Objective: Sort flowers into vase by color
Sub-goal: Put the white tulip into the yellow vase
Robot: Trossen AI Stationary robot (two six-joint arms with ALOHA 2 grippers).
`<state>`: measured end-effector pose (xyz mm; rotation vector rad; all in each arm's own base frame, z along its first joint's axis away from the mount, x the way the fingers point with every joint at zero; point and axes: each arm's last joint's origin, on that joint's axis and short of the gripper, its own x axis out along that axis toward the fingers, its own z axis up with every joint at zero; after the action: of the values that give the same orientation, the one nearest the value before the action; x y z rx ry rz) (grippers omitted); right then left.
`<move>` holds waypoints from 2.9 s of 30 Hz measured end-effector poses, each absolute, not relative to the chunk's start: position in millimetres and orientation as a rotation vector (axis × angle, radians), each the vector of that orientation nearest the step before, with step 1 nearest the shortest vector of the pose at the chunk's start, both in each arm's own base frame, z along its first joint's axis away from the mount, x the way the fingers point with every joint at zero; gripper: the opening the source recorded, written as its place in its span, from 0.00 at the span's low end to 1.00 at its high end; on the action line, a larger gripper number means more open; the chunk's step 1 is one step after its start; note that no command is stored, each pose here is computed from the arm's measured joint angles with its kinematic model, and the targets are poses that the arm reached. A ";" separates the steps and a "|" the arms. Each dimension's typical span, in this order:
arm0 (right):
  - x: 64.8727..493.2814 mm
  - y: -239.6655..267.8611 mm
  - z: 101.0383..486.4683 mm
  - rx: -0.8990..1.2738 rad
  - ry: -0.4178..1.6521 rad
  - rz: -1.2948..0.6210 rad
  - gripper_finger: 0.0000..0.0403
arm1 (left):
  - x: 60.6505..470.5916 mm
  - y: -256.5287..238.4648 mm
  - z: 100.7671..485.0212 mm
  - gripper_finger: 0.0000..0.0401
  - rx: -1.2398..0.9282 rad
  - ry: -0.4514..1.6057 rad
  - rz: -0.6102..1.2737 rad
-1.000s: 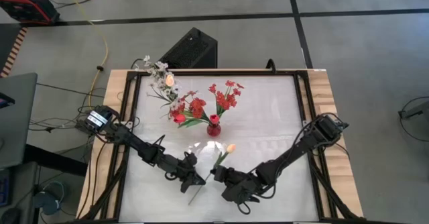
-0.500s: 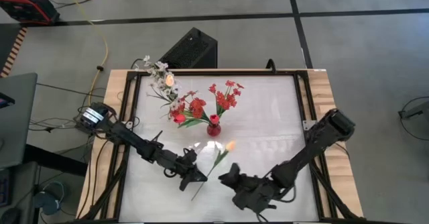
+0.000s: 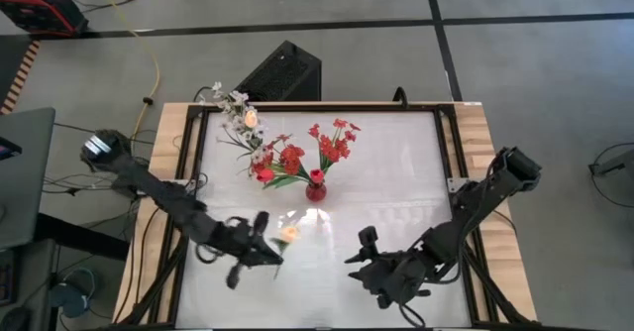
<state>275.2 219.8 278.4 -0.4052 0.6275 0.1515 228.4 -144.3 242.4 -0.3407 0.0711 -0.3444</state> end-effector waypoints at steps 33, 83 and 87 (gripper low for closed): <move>264.9 177.2 231.5 -0.347 0.445 0.130 0.25 | 99.4 -42.9 335.6 0.00 0.198 -0.112 0.422; 292.7 130.9 228.2 -0.361 0.493 0.107 0.25 | 99.9 37.9 209.0 0.00 0.074 -0.344 0.605; 294.6 126.9 227.9 -0.351 0.498 0.117 0.25 | 100.3 38.6 206.4 0.00 0.056 -0.345 0.586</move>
<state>294.6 126.9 227.9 -0.3509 0.4975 0.1166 100.3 38.6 206.4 0.0565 -0.3447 0.5860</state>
